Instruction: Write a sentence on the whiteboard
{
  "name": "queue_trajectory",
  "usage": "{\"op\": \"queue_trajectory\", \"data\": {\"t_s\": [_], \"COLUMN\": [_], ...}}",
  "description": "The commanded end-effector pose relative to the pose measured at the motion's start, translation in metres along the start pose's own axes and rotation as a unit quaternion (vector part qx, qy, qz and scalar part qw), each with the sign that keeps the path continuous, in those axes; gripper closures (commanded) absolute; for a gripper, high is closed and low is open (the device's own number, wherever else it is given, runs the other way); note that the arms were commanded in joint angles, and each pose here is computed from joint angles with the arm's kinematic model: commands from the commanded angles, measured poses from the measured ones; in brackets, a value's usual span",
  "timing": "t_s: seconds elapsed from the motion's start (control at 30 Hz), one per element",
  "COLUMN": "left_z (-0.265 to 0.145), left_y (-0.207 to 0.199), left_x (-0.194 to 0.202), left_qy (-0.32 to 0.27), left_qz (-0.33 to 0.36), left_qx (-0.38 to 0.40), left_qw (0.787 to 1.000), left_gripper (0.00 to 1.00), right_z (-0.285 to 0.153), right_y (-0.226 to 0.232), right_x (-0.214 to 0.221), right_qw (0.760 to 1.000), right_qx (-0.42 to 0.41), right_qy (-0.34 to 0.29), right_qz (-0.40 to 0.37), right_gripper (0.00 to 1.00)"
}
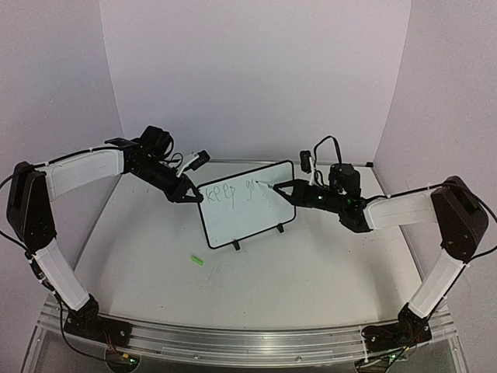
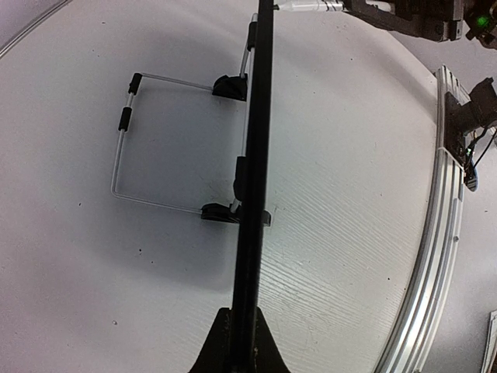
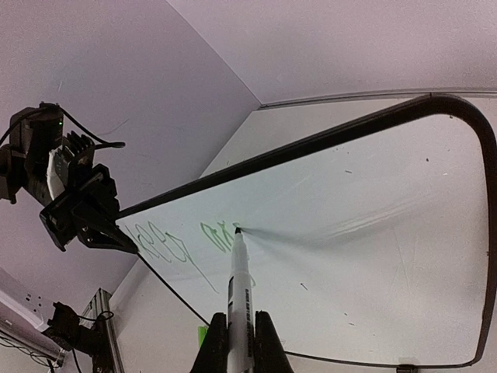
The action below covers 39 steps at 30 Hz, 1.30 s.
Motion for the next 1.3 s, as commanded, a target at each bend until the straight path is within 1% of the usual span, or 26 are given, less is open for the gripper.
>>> {"op": "queue_trajectory", "data": {"t_s": [0.0,0.2,0.57,0.83,1.27], "left_z": [0.006,0.007,0.007,0.008,0.007], "left_y": [0.009,0.009,0.01,0.01,0.01], "left_x": [0.005,0.005,0.005,0.005,0.005], "left_qy": [0.027,0.027,0.027,0.029,0.028], "left_qz": [0.01,0.01,0.008,0.008,0.008], "left_qx": [-0.034,-0.034,-0.032,-0.033,-0.032], "left_qw": [0.999,0.999,0.999,0.999,0.999], "left_gripper": [1.0,1.0,1.0,1.0,1.0], "right_z": [-0.003,-0.005,-0.02,-0.01,0.001], "right_y": [-0.007,-0.007,0.02,0.019,0.013], "right_x": [0.007,0.008,-0.017,-0.027,-0.025], "right_qw": [1.0,1.0,0.999,0.999,0.999], "right_qx": [0.023,0.021,-0.025,-0.023,-0.021], "right_qy": [-0.002,-0.001,-0.018,-0.016,-0.008], "right_qz": [0.004,0.004,-0.02,-0.033,-0.031], "right_gripper": [1.0,1.0,1.0,1.0,1.0]}}
Point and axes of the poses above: each gripper's point midway between its finger pads, its own z axis out along the fingers, its own y axis along the line the jaws close on, x = y × z, the point moved 10 cm from there along -z, back along the fingers, and after that the axes turned 7 degrees about -z, right-handed, at the moved point
